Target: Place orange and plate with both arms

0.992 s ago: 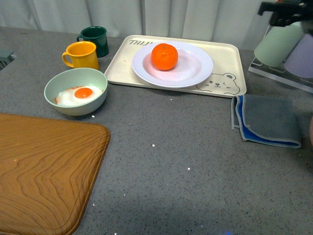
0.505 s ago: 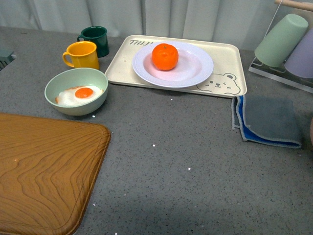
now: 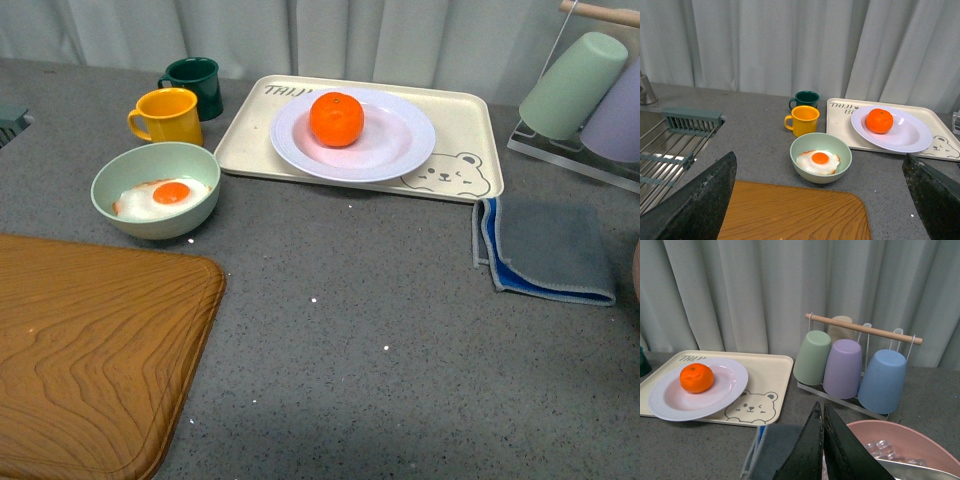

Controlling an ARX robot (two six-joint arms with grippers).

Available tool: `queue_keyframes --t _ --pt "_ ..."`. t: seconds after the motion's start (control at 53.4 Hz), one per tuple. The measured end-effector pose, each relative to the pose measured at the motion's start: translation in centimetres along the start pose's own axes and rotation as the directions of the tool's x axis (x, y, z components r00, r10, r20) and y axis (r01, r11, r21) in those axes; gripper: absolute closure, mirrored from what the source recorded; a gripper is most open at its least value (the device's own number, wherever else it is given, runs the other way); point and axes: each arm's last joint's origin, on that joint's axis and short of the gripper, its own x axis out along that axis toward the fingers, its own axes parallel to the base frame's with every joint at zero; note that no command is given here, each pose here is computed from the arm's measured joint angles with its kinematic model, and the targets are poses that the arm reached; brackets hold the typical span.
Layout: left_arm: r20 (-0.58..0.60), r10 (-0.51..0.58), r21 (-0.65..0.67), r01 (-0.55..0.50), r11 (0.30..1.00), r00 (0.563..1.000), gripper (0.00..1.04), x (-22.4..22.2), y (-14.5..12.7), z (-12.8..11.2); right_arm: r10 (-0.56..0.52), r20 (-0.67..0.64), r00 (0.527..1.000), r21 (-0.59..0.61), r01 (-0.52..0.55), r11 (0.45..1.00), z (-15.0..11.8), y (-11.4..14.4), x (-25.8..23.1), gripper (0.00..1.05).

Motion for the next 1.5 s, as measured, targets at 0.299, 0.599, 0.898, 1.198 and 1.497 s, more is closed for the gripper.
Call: queue_keyframes --t 0.299,0.599,0.898,1.198,1.497 --pt "0.0 0.0 0.0 0.0 1.0 1.0 0.07 0.0 0.0 0.0 0.0 0.003 1.0 0.0 0.0 1.0 0.1 0.0 -2.5 1.04" --pt "0.0 0.0 0.0 0.0 1.0 1.0 0.07 0.0 0.0 0.0 0.0 0.007 1.0 0.0 0.0 1.0 0.2 0.0 -4.2 1.04" --pt "0.0 0.0 0.0 0.0 1.0 1.0 0.07 0.0 0.0 0.0 0.0 0.02 1.0 0.0 0.0 1.0 0.5 0.0 -5.5 1.04" --pt "0.0 0.0 0.0 0.0 1.0 1.0 0.07 0.0 0.0 0.0 0.0 0.026 1.0 0.0 0.0 1.0 0.6 0.0 -6.5 1.04" --pt "0.0 0.0 0.0 0.0 1.0 1.0 0.07 0.0 0.0 0.0 0.001 0.028 1.0 0.0 -0.001 1.0 0.6 0.0 -7.2 1.04"
